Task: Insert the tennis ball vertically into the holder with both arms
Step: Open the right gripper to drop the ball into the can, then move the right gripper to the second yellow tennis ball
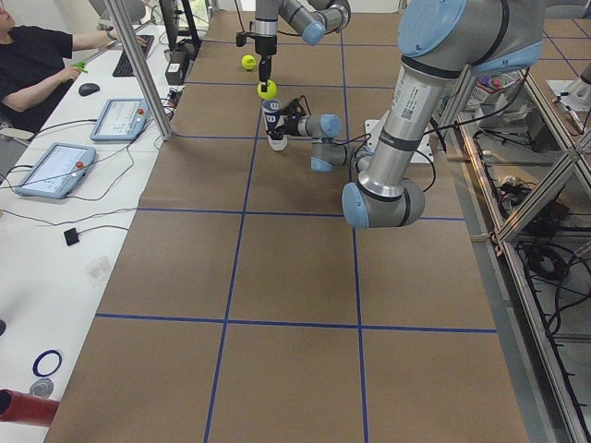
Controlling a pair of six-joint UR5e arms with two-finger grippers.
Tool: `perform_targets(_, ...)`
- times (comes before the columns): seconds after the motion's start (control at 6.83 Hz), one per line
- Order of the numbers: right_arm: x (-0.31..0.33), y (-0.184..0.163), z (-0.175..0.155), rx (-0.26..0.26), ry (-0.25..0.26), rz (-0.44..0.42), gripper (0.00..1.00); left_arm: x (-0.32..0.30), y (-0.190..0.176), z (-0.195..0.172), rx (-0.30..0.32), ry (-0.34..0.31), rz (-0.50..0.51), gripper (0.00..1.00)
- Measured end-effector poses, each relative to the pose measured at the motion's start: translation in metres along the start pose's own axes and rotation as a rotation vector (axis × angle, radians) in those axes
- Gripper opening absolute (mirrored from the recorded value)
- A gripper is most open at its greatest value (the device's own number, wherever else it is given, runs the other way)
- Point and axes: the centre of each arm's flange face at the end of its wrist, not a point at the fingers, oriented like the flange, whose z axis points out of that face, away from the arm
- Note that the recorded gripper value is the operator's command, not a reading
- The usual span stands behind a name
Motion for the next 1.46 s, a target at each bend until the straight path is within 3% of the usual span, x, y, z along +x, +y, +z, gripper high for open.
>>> perform_targets(0.59,-0.004,0.007,0.016,0.014,0.023,-0.014,0.00,0.001,0.000,0.000,0.000,0.002,0.000,0.79)
perform_targets(0.73,-0.006,0.012,0.021,0.014,0.025,-0.018,0.77,0.001,0.000,0.000,0.000,0.002,-0.001,0.79)
perform_targets(0.88,-0.007,0.014,0.022,0.013,0.026,-0.019,0.99,0.001,0.000,0.000,0.000,0.002,0.000,0.79)
perform_targets(1.46,-0.010,0.019,0.015,0.018,0.011,-0.020,0.99,0.001,-0.002,-0.001,0.003,0.003,-0.002,0.79)
